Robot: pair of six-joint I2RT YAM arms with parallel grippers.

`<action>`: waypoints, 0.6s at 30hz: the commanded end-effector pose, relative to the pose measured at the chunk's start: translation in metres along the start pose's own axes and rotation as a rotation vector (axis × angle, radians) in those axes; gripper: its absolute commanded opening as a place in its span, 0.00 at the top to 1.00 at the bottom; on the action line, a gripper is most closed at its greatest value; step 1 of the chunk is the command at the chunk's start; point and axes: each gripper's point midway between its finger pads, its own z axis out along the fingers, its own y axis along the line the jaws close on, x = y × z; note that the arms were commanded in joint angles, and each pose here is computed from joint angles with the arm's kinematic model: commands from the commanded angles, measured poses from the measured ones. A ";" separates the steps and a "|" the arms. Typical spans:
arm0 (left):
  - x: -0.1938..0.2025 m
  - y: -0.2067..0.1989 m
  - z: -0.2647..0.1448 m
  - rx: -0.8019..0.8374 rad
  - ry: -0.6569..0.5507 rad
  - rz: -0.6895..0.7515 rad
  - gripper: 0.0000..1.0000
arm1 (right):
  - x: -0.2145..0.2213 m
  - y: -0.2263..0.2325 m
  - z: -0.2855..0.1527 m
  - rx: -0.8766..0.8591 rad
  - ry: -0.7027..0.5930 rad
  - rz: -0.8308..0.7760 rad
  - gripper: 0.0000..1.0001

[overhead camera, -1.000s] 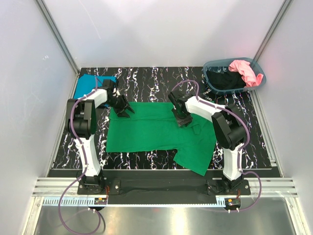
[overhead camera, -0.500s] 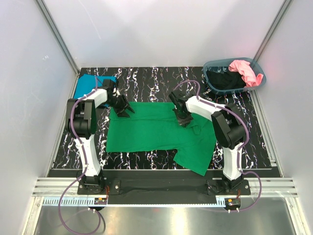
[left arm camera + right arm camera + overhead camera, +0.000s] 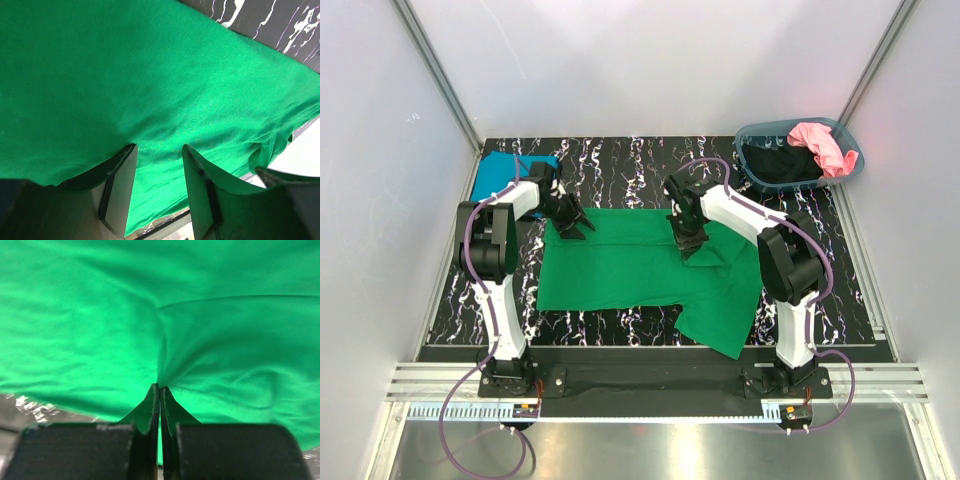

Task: Fold and stack the t-shirts
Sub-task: Fold the tshirt

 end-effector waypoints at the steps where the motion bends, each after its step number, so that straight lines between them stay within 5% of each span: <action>1: -0.007 0.013 0.011 -0.037 -0.026 0.008 0.52 | 0.006 0.029 -0.016 -0.159 0.035 0.071 1.00; 7: -0.007 0.013 0.009 -0.039 -0.029 0.014 0.52 | 0.002 0.060 -0.011 -0.314 0.046 0.189 0.90; 9: -0.006 0.013 0.009 -0.038 -0.028 0.014 0.52 | 0.000 0.062 -0.012 -0.315 0.049 0.224 0.73; 12: -0.006 0.014 0.010 -0.038 -0.028 0.014 0.52 | -0.003 0.051 -0.018 -0.248 0.028 0.277 0.59; 18: -0.005 0.016 0.012 -0.037 -0.024 0.010 0.52 | -0.007 -0.022 -0.054 -0.079 -0.121 0.506 0.63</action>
